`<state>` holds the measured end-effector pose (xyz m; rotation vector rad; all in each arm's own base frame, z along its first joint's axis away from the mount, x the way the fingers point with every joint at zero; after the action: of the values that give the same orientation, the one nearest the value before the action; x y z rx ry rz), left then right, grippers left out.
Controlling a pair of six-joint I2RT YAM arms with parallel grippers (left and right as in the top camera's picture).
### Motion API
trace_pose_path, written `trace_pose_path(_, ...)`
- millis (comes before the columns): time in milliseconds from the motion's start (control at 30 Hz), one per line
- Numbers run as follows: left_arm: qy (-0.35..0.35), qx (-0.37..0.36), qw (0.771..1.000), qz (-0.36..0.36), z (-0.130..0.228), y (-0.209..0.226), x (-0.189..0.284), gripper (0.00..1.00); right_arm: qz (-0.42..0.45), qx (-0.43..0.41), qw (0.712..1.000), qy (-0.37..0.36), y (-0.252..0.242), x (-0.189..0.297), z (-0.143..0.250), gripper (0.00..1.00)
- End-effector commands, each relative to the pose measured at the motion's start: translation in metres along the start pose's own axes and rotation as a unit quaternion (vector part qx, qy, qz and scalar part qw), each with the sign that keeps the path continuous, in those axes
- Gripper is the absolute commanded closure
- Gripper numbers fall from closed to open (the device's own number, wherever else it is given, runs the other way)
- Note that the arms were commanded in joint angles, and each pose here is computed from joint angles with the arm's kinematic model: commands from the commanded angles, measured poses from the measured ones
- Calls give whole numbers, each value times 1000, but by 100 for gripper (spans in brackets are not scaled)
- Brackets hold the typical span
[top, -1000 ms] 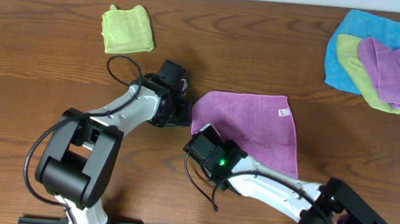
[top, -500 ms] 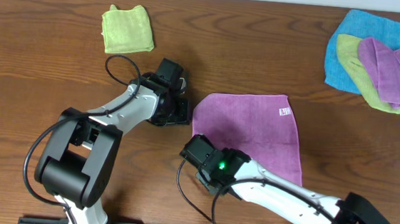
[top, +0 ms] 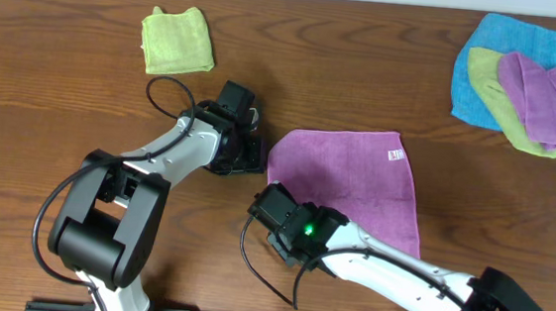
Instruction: Fold the cloth
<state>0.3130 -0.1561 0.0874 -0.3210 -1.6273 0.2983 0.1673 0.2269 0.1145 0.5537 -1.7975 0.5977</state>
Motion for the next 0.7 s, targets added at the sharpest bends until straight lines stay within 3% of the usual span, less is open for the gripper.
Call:
trace_pose_path(0,12,11,1000,-16,3,7,-3,50,13,-3,1000,-20,1,4,-6,53)
trace_pose_path(167,14,12,1000,-17,4,7,-3,50,15,11,1000,-20,5,-13,-9,57)
trace_pose_path(433,22,15,999,-21,6,8,-3,50,51,19,998,17,4,-41,-2,87)
trace_pose_path(667,21,14,999,-22,6,8,-3,48,162,22,986,-13,-15,-33,-7,89)
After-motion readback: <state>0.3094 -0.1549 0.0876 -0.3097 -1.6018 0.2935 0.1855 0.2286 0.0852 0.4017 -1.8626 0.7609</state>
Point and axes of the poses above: each gripper's point midway between its finger pads, its own x axis back along the fingers, its own y axis along the line the jaws close on, z = x × y, the point moved 9 cm from there along x, back along the fingers, and after that the axes turned 2 degrees about -x, right-handed, at the moved point
